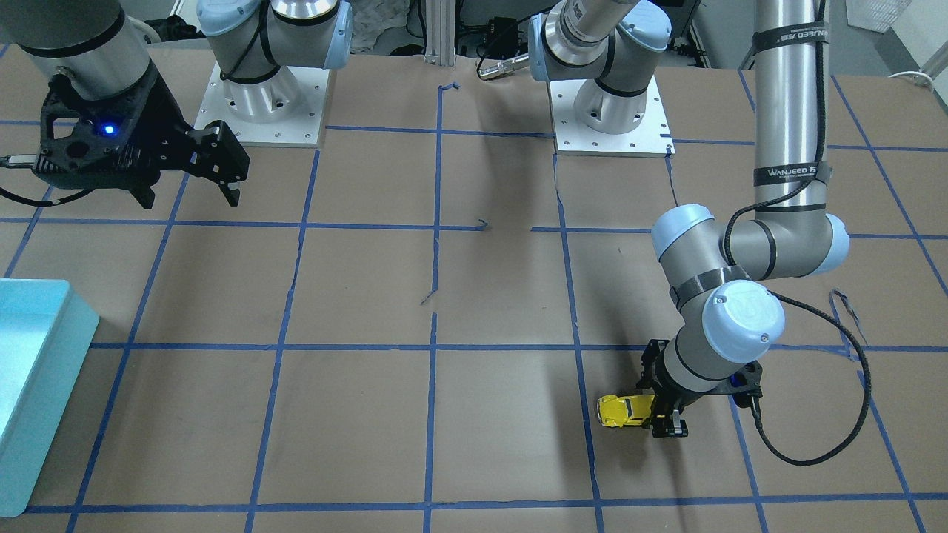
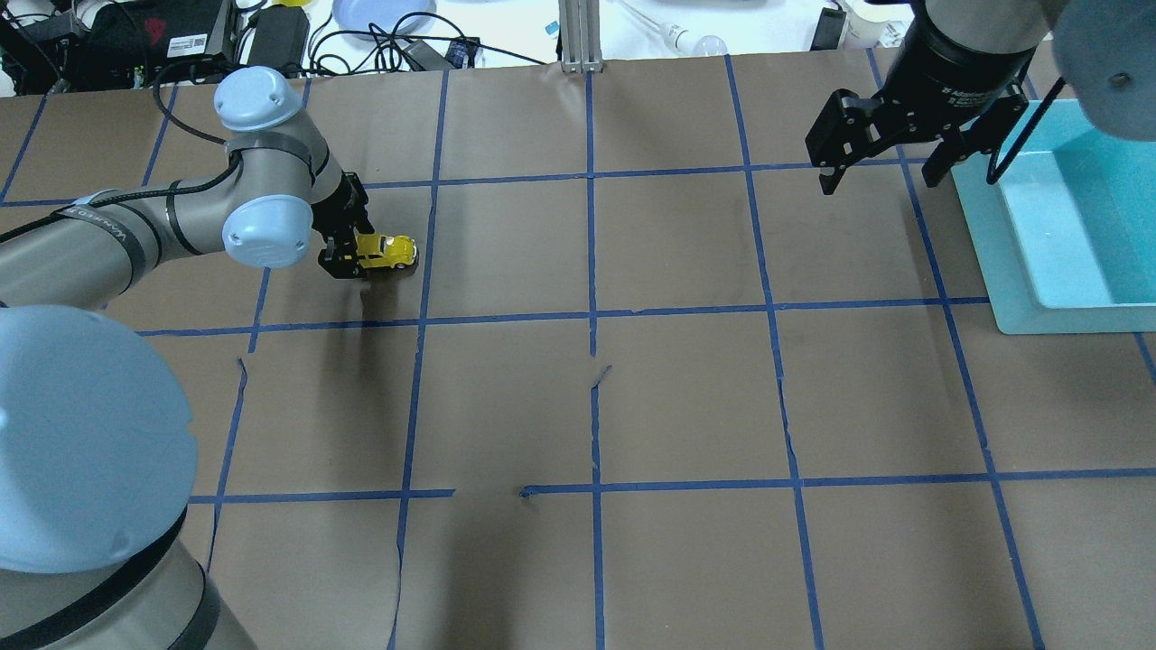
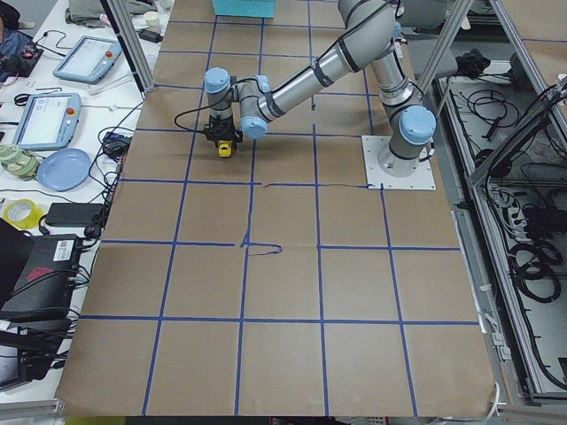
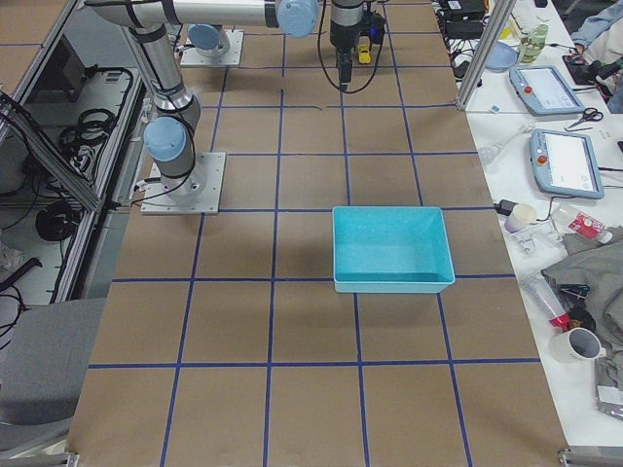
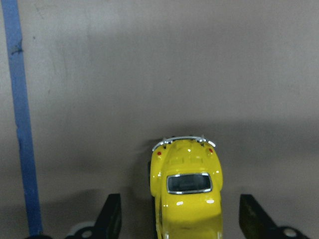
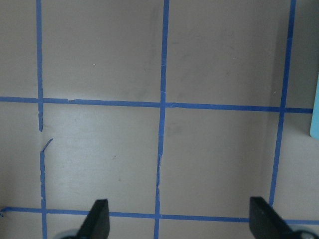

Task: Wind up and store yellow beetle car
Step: 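Press the car down and drag it toward the right arm with left gripper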

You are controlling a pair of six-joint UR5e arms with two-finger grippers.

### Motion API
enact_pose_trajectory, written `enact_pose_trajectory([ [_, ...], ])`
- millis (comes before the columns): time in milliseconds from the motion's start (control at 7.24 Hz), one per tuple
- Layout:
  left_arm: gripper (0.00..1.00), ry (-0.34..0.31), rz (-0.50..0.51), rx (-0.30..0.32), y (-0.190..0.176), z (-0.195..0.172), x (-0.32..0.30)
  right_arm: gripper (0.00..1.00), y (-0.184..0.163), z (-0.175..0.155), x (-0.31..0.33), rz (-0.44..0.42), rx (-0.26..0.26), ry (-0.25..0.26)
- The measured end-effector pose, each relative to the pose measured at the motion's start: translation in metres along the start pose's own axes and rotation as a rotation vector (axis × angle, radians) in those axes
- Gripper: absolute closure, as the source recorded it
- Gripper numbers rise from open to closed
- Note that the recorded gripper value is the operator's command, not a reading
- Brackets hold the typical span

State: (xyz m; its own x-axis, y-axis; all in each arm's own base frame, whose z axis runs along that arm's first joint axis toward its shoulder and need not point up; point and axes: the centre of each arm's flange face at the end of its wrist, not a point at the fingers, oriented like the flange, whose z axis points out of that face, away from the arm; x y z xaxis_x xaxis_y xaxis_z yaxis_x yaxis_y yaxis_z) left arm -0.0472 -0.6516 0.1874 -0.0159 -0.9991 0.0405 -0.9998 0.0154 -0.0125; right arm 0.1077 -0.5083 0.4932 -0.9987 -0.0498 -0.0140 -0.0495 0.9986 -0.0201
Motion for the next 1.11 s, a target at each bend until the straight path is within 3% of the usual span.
enact_pose_trajectory([
  [691, 1.0, 0.068, -0.01, -0.144, 0.032, -0.035, 0.009, 0.0, 0.0, 0.001, 0.0, -0.001, -0.004, 0.0],
  [1105, 1.0, 0.037, 0.031, -0.189, 0.077, -0.033, 0.002, 0.0, 0.001, 0.003, 0.001, 0.002, -0.008, 0.001],
])
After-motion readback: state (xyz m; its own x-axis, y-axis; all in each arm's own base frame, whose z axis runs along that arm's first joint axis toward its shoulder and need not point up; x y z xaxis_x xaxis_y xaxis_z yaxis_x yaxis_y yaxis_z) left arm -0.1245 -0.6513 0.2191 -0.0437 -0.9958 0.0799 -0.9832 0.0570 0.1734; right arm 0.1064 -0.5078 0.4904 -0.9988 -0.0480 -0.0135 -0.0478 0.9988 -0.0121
